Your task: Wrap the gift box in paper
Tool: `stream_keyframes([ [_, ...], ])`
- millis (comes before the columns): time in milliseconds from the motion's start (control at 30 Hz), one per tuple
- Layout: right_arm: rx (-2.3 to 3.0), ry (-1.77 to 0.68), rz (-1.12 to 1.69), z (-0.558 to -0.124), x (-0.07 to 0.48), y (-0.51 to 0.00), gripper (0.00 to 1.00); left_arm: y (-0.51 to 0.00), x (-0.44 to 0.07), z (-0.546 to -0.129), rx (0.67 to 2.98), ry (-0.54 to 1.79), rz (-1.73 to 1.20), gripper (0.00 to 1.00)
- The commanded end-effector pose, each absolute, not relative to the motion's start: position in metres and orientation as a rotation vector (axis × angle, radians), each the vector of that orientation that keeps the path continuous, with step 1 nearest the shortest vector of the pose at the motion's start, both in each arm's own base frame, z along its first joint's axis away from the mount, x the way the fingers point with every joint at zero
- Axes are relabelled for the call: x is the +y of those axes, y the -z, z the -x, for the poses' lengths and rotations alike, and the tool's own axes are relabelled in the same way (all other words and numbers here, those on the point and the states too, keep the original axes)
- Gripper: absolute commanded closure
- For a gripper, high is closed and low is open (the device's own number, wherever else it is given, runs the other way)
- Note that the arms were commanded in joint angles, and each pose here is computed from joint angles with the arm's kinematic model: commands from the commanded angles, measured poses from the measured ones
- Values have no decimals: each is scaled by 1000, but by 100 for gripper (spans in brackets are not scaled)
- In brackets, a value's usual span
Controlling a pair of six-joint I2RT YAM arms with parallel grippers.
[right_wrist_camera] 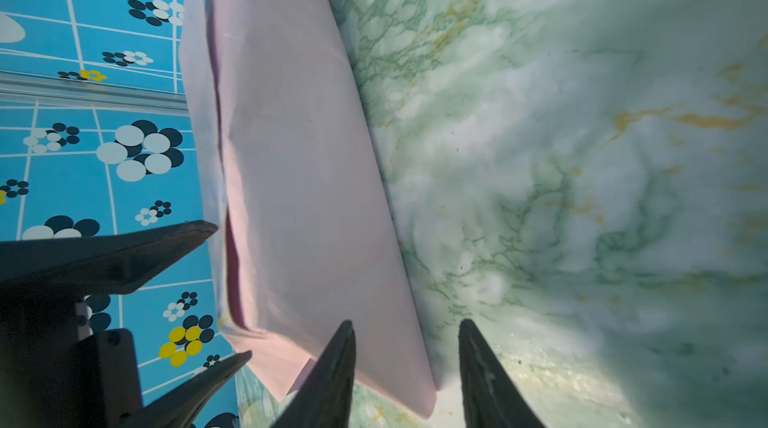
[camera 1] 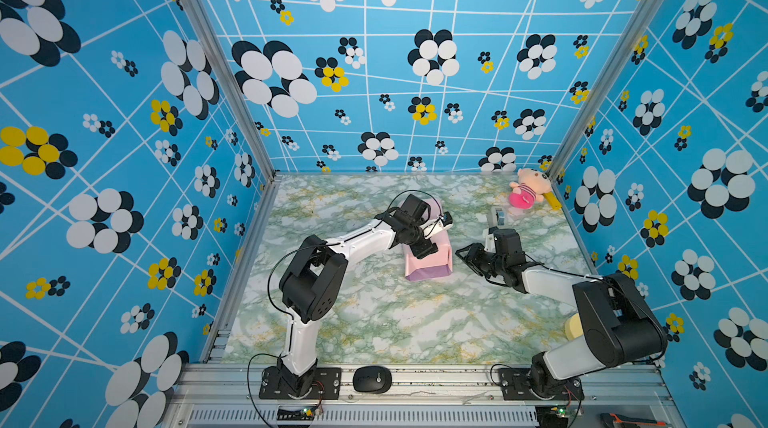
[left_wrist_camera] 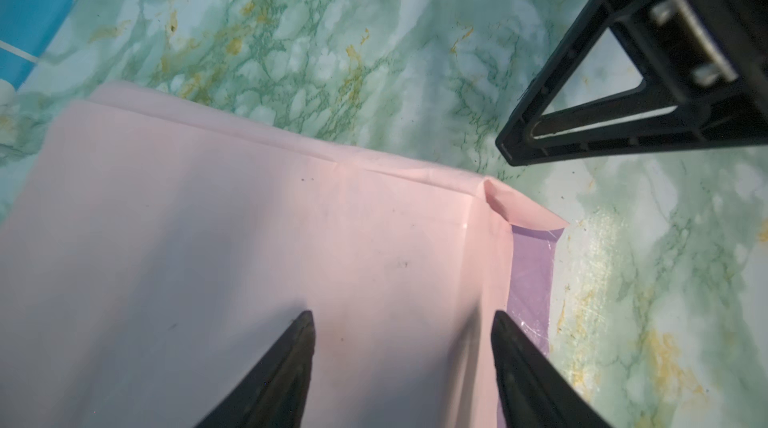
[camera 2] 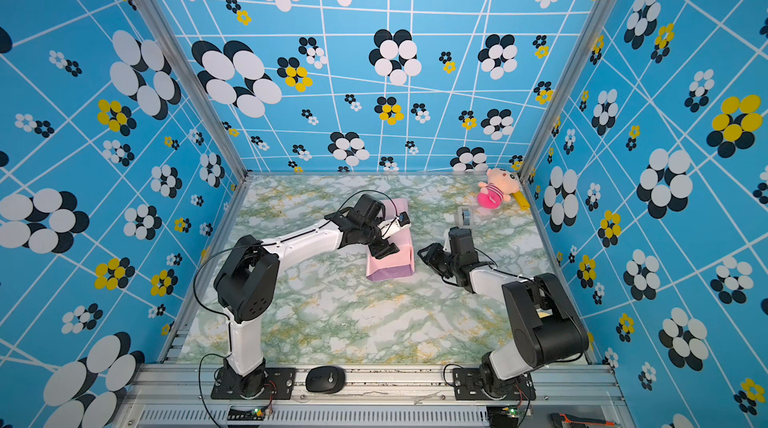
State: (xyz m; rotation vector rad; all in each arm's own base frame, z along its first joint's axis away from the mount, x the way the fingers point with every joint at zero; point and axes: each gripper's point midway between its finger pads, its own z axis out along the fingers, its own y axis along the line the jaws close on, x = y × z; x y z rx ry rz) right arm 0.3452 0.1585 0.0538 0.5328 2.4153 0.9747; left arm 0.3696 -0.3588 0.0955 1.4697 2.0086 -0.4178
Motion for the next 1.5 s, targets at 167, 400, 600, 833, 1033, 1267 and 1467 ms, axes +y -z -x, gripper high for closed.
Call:
stream_keyframes([
  [167, 2434, -1001, -471, -348, 169, -52, 60, -71, -350, -368, 2054, 347, -1512, 41],
  [400, 2455, -1016, -423, -352, 191, -45, 64, -60, -344, -367, 2067, 314, -1509, 47],
  [600, 2452, -1023, -408, -353, 205, -43, 70, -58, -345, -363, 2066, 309, -1513, 49],
  [833, 2418, -1022, -419, -360, 217, -41, 82, -56, -347, -360, 2062, 317, -1513, 49],
  [1033, 2397, -1004, -435, -367, 220, -37, 89, -55, -348, -358, 2065, 326, -1506, 49],
  [1267, 2387, -994, -428, -368, 227, -29, 89, -53, -349, -357, 2071, 343, -1496, 49],
  [1467, 2363, -972, -486, -365, 222, -13, 89, -51, -350, -355, 2077, 360, -1490, 50],
])
